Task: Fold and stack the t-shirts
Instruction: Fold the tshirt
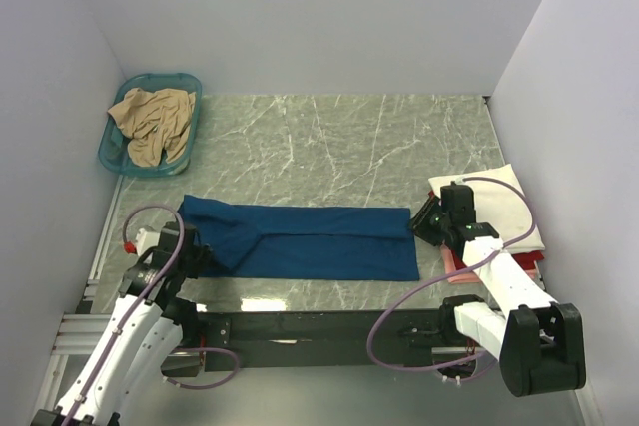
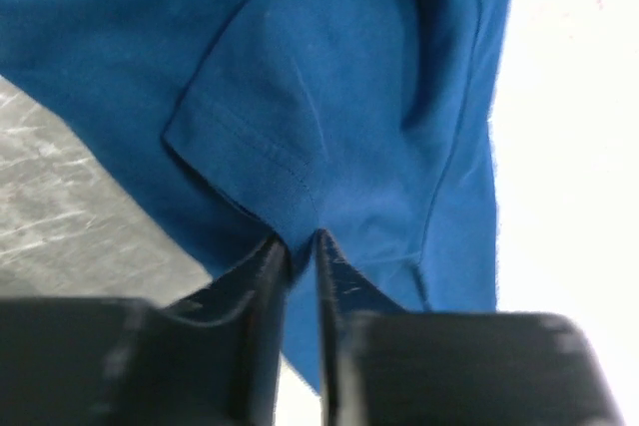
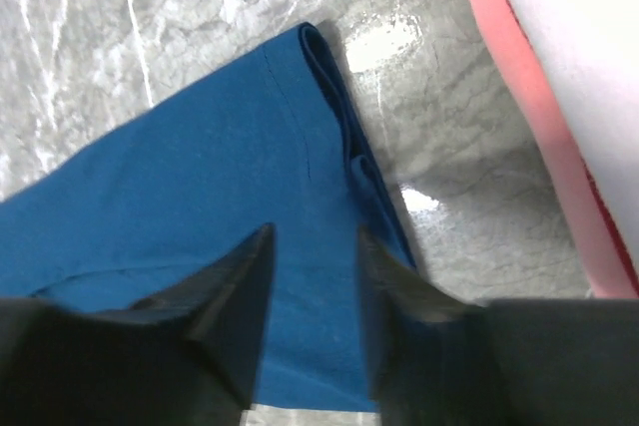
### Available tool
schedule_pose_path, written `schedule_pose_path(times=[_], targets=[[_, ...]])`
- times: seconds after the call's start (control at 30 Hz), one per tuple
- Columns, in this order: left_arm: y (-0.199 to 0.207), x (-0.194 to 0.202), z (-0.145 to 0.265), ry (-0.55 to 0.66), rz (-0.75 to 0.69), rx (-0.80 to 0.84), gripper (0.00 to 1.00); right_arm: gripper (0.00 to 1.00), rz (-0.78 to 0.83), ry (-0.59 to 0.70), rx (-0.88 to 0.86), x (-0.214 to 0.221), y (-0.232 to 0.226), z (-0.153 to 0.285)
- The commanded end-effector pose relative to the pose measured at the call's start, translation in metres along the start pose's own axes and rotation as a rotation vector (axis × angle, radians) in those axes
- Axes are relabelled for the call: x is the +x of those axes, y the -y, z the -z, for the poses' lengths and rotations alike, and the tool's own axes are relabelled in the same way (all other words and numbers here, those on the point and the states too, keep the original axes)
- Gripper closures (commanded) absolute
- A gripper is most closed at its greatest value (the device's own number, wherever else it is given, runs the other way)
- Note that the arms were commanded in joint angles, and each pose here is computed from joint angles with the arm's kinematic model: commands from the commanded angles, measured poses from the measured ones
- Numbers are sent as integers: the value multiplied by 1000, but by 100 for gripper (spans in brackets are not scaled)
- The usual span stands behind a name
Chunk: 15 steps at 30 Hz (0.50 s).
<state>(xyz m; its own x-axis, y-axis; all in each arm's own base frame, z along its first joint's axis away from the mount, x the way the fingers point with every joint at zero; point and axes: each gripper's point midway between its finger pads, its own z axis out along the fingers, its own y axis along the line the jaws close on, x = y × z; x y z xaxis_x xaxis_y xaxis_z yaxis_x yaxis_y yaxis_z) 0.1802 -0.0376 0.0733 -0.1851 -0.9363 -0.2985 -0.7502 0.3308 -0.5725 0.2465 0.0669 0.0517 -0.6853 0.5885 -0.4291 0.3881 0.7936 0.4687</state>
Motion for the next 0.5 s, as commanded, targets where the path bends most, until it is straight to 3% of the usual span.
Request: schedule_pose_path(times=[0.0,0.17,0.3,0.47], targets=[[15,8,-1,-46,-4,38,74,52,25,40,-41,-10,-9,6],[27,2,0,-31,-84,49,63,49,122,36,-126,-4,-45,16],[34,-6,4,1,-120,41,53,49,239,11,-220,19,-101,25],[41,-24,15,72,-135,18,42,50,389,-75,-385,74,-177,36]])
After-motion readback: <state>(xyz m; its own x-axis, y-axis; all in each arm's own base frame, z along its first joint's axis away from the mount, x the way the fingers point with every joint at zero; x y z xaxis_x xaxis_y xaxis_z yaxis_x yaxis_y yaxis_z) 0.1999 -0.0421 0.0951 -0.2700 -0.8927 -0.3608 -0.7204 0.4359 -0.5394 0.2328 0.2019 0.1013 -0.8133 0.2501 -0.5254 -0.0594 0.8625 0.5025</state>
